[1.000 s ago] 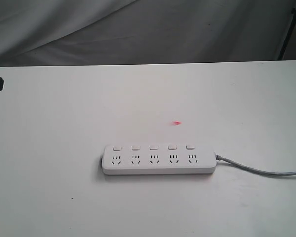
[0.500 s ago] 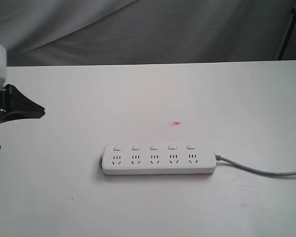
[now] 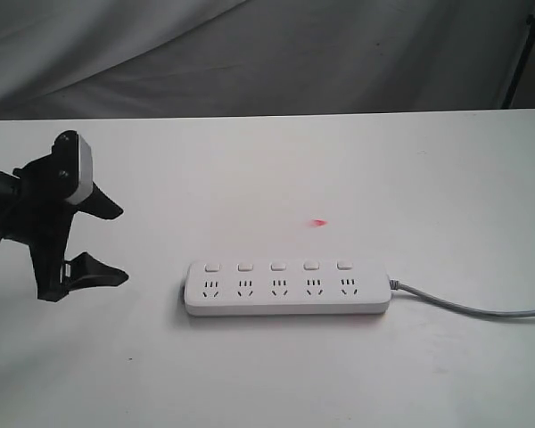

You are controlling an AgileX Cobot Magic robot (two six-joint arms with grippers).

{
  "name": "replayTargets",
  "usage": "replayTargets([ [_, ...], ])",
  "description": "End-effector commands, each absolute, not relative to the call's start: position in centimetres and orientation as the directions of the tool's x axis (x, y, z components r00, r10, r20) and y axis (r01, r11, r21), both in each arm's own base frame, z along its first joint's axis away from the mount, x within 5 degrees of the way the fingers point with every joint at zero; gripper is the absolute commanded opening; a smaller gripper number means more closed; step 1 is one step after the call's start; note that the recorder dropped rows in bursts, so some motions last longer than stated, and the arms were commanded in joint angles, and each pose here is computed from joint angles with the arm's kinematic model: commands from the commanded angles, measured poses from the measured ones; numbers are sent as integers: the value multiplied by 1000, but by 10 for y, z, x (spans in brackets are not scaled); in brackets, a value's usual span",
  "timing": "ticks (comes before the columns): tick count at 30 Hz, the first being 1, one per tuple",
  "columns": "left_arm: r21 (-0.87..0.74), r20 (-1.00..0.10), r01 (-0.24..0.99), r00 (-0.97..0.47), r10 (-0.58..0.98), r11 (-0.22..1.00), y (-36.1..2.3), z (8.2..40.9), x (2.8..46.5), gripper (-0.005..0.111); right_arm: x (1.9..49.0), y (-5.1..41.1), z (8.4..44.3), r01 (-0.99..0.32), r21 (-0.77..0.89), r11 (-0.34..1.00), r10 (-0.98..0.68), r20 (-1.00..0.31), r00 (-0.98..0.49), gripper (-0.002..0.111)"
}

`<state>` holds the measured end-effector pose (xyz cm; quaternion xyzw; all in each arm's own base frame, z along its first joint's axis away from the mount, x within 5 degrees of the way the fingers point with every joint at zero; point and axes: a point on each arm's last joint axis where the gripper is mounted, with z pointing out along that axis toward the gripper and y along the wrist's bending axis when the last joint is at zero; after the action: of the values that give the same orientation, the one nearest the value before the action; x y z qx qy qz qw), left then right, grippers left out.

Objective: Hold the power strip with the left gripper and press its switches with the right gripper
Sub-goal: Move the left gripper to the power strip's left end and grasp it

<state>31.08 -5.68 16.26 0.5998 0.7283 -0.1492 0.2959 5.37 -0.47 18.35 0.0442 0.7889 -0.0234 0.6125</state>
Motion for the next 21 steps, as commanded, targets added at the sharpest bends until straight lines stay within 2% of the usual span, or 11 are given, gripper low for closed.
replayTargets([
  [1,96,-631,978,-83,771,184,-62,163,307,87,54,-4,183,93,24,995,46,-970,-240,0],
  [5,83,-652,986,-54,756,143,-78,164,311,87,54,-4,183,93,24,995,46,-970,-240,0],
  [12,43,-635,998,-6,773,42,-117,134,323,87,54,-4,183,93,24,995,46,-970,-240,0],
  [21,-11,-673,999,-36,739,38,-126,123,336,87,54,-4,183,93,24,995,46,-970,-240,0],
])
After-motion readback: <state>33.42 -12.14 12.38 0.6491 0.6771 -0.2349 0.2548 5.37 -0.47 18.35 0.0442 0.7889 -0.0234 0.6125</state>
